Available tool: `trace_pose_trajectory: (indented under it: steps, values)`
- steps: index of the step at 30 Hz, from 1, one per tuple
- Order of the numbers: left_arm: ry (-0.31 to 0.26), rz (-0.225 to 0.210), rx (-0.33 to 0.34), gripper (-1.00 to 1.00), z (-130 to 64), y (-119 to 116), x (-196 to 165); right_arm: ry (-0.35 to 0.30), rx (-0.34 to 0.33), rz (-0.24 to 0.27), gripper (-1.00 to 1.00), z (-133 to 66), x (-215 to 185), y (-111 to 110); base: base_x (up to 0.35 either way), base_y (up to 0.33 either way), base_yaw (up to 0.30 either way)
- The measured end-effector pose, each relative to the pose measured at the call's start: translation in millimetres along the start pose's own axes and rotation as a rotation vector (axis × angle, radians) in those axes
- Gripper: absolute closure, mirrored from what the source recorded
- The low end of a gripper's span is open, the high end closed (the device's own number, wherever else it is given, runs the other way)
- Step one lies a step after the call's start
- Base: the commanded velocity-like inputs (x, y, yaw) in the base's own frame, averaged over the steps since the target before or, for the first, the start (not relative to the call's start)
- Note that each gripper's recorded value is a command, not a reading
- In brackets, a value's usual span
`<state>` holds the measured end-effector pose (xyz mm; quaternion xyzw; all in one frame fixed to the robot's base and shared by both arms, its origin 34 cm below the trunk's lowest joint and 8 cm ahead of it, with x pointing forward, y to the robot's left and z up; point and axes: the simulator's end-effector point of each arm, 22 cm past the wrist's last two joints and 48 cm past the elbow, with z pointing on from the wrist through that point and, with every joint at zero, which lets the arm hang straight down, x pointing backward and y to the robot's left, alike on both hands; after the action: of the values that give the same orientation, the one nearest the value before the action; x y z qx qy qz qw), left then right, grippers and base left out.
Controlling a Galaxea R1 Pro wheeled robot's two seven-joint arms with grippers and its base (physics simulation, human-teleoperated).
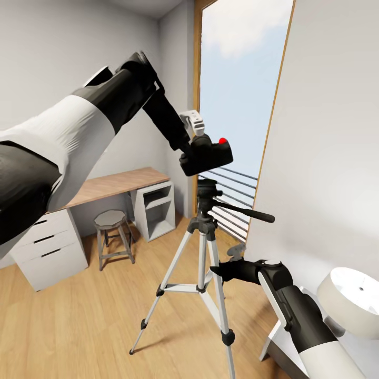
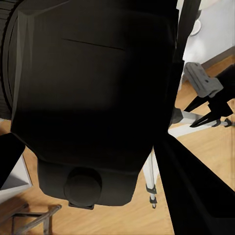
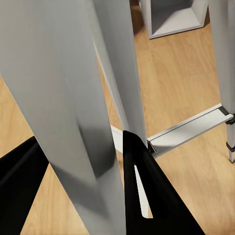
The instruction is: Attach the digital camera to the camera tripod in the bedroom.
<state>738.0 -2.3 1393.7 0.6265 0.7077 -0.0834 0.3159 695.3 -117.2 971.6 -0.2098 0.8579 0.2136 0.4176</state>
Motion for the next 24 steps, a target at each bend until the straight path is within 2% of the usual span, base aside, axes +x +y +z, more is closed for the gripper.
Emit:
trace_pose_trajectory:
  steps: [11, 24]
  values:
    - [0.022, -0.038, 0.017, 1.00, 7.7, 1, 11, 0.000, 0.000, 0.000, 1.00, -0.3, 0, 0, 0.000, 0.000, 0.000]
    - [0.029, -0.051, 0.026, 1.00, 11.2, 0, 15, 0.000, 0.000, 0.000, 1.00, -0.4, 0, 0, 0.000, 0.000, 0.000]
